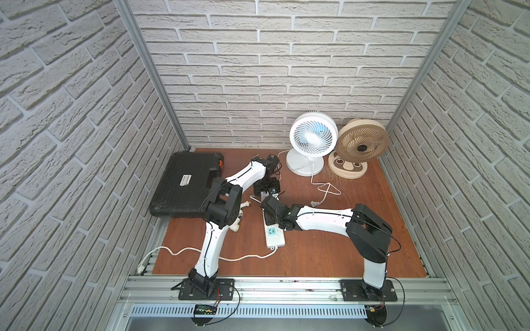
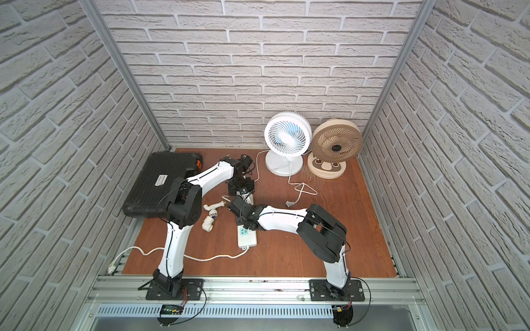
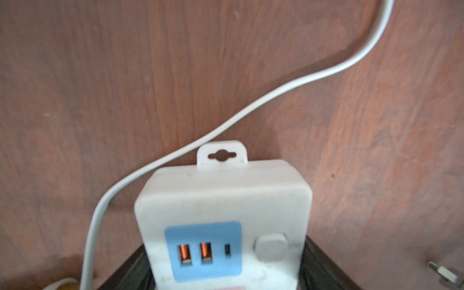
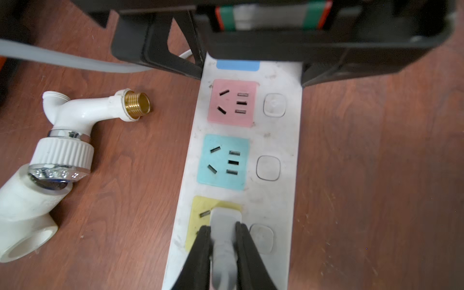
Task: Unplug the desk fan from the power strip
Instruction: Remove the plug from the socket.
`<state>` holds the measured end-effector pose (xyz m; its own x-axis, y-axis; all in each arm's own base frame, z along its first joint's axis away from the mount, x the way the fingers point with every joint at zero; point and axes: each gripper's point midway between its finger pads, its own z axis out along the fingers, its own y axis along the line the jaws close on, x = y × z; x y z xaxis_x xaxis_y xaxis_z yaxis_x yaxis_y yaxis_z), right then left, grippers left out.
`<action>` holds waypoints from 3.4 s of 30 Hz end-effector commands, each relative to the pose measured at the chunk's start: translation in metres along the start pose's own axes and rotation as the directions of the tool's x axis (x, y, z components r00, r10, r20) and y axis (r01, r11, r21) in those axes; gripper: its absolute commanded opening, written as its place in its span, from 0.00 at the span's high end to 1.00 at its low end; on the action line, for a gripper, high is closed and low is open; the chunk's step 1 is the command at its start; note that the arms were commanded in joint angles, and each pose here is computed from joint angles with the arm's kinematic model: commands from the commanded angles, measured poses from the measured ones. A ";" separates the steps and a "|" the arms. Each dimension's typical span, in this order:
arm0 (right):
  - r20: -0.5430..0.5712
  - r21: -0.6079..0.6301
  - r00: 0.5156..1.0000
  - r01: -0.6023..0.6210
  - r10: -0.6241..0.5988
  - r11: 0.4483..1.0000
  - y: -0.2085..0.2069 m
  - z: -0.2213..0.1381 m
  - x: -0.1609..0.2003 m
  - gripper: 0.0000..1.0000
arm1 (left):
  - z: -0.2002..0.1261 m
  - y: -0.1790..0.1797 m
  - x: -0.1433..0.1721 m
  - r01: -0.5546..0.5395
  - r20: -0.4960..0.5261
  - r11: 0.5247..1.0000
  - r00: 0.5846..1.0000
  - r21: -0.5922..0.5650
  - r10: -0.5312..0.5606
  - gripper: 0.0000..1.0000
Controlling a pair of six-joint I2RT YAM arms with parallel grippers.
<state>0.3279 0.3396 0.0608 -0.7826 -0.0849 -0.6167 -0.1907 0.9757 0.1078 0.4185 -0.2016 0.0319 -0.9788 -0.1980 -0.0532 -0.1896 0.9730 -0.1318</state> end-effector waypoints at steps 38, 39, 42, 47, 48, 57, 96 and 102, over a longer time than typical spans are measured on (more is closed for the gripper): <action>0.100 0.056 0.986 0.128 -0.133 0.990 0.024 -0.025 -0.023 0.97 | 0.055 0.042 0.061 -0.037 -0.221 0.977 0.975 -0.212 -0.011 1.00; 0.100 0.052 0.986 0.127 -0.132 0.990 0.025 -0.025 -0.023 0.98 | 0.056 0.042 0.060 -0.042 -0.215 0.976 0.977 -0.212 -0.005 1.00; 0.100 0.044 0.987 0.124 -0.128 0.991 0.025 -0.028 -0.023 0.97 | 0.054 0.036 0.055 -0.067 -0.180 0.978 0.983 -0.196 0.032 1.00; 0.105 0.033 0.987 0.119 -0.122 0.992 0.024 -0.031 -0.023 0.97 | 0.046 0.025 0.050 -0.090 -0.127 0.987 0.989 -0.131 0.073 0.99; 0.107 0.030 0.987 0.118 -0.120 0.993 0.024 -0.032 -0.023 0.97 | 0.043 0.023 0.049 -0.096 -0.115 0.987 0.990 -0.131 0.081 0.89; 0.115 0.004 0.987 0.111 -0.110 0.994 0.024 -0.040 -0.024 0.97 | 0.015 0.014 0.040 -0.116 -0.046 0.984 0.993 -0.132 0.111 0.07; 0.153 -0.145 0.988 0.043 -0.020 0.988 0.042 0.008 -0.145 0.97 | -0.287 0.078 -0.020 -0.069 0.763 0.965 0.627 0.251 -0.154 0.02; 0.157 -0.154 0.986 -0.021 0.046 0.988 0.029 0.040 -0.182 0.97 | -0.308 0.103 -0.004 -0.044 0.814 0.950 0.529 0.308 -0.240 0.02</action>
<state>0.4748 0.3839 0.1238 -0.7045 -0.0403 -0.7085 -0.2496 0.9487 0.1942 0.3757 -0.0676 0.3047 -0.5047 -0.3910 -0.7696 -0.1320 0.9160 -0.3788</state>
